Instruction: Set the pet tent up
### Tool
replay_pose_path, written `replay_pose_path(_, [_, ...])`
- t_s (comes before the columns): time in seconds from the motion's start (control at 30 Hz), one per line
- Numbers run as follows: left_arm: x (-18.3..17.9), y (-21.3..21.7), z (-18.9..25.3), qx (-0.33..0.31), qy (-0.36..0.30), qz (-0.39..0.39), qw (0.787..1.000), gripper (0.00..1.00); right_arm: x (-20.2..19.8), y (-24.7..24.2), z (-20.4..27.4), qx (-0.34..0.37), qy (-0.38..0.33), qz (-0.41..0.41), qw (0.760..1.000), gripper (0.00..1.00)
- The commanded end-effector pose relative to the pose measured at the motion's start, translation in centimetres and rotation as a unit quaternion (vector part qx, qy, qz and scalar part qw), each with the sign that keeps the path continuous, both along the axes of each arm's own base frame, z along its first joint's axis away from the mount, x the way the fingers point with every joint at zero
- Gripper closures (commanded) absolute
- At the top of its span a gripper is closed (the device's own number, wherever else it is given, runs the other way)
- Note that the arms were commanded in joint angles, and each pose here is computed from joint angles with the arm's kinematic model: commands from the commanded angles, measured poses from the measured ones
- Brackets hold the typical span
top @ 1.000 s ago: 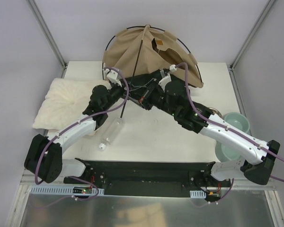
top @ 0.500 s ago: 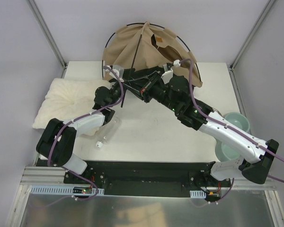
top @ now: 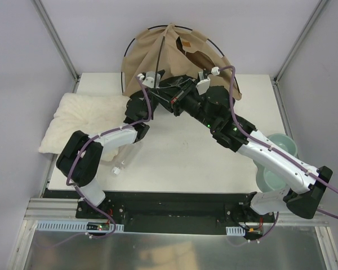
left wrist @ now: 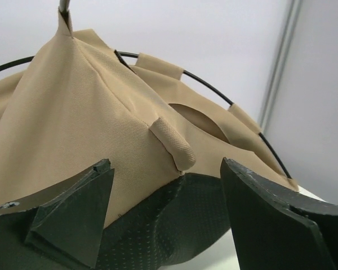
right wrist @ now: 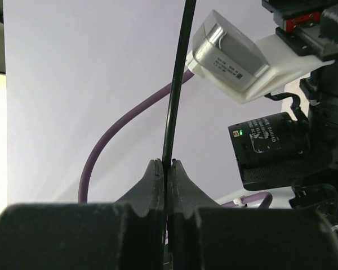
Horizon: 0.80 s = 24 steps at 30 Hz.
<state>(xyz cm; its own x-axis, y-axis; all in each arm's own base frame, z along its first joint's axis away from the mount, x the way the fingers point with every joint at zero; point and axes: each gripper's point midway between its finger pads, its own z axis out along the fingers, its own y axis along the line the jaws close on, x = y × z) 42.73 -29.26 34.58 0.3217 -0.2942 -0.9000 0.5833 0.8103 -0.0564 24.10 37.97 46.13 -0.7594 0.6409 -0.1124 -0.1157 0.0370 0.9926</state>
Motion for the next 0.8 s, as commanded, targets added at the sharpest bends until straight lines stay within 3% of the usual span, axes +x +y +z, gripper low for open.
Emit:
replay_pose_path(0.0, [1.2, 1.0, 2.7, -0.008, -0.043, 0.072, 0.996, 0.24, 0.4, -1.1, 4.6, 0.060, -0.039, -0.018, 0.997, 1.00])
replay_pose_path(0.17, [2.1, 1.8, 2.1, -0.021, -0.028, 0.099, 0.994, 0.39, 0.4, -1.1, 4.5, 0.058, -0.038, -0.017, 0.997, 1.00])
replay_pose_path(0.47, [1.5, 1.2, 1.9, -0.019, -0.032, 0.075, 0.997, 0.86, 0.8, -1.7, 3.8, 0.055, -0.033, -0.034, 0.997, 1.00])
replay_pose_path(0.57, [1.2, 1.1, 2.0, -0.018, -0.034, 0.068, 0.997, 0.97, 1.0, -2.1, 3.4, 0.052, -0.031, -0.044, 0.997, 1.00])
replay_pose_path(0.77, [0.0, 1.3, 1.9, -0.014, -0.035, 0.052, 0.998, 1.00, 1.7, -3.6, 1.0, 0.011, -0.043, -0.084, 0.995, 1.00])
